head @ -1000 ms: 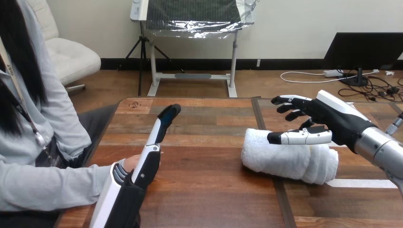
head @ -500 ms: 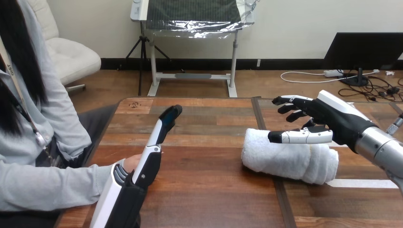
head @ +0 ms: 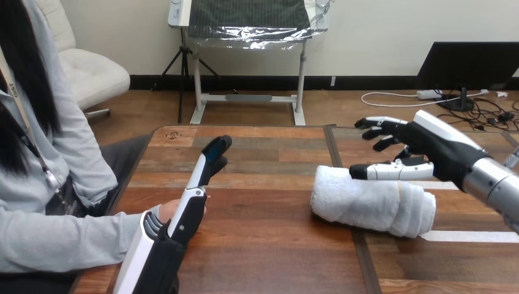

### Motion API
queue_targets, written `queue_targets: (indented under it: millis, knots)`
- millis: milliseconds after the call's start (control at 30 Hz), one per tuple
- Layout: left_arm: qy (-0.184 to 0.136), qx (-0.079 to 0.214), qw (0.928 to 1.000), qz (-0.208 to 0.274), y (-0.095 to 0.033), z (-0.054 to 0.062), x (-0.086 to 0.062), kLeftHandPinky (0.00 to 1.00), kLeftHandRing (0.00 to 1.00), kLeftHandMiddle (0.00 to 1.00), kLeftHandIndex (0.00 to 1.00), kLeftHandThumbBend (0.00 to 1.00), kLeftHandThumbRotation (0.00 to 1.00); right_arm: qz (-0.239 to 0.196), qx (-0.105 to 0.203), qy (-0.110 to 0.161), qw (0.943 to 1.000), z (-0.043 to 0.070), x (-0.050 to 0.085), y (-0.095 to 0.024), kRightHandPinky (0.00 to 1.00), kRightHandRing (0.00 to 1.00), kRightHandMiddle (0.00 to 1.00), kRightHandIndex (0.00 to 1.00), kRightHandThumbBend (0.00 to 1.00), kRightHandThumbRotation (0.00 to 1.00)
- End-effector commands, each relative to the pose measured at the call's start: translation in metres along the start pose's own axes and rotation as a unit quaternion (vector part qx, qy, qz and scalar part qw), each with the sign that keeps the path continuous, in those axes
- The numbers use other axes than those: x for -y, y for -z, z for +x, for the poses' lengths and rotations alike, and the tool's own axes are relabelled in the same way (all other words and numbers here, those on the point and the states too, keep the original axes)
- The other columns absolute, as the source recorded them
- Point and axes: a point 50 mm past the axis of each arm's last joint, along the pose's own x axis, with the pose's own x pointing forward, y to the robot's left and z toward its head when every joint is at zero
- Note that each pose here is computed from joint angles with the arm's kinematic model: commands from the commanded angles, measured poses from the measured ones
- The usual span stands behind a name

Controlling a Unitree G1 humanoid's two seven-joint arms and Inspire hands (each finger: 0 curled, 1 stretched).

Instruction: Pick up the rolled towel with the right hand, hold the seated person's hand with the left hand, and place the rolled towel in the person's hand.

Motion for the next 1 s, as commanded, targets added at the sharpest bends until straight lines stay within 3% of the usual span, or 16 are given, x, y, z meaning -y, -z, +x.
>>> queue_targets:
  millis: [0,633,967]
  knots:
    - [-0.002,0.029,0.9996,0.004,-0.002,0.008,-0.004,0.94,1.00,1.00,1.00,1.00,0.76,-0.027,0.038,0.059,0.9972,0.007,0.042,-0.026,0.58,0.82,0.88,0.90,1.00,0.64]
    - [-0.006,0.026,0.9996,0.003,-0.006,0.003,-0.002,0.94,1.00,1.00,1.00,1.00,0.78,-0.037,-0.003,0.051,0.9980,0.033,0.035,-0.017,0.67,0.92,0.92,0.92,1.00,0.63]
    - [-0.009,0.022,0.9997,0.004,-0.008,0.000,-0.003,0.94,1.00,1.00,1.00,1.00,0.79,-0.064,-0.002,0.049,0.9968,0.044,0.027,-0.016,0.83,0.98,0.94,0.92,1.00,0.60]
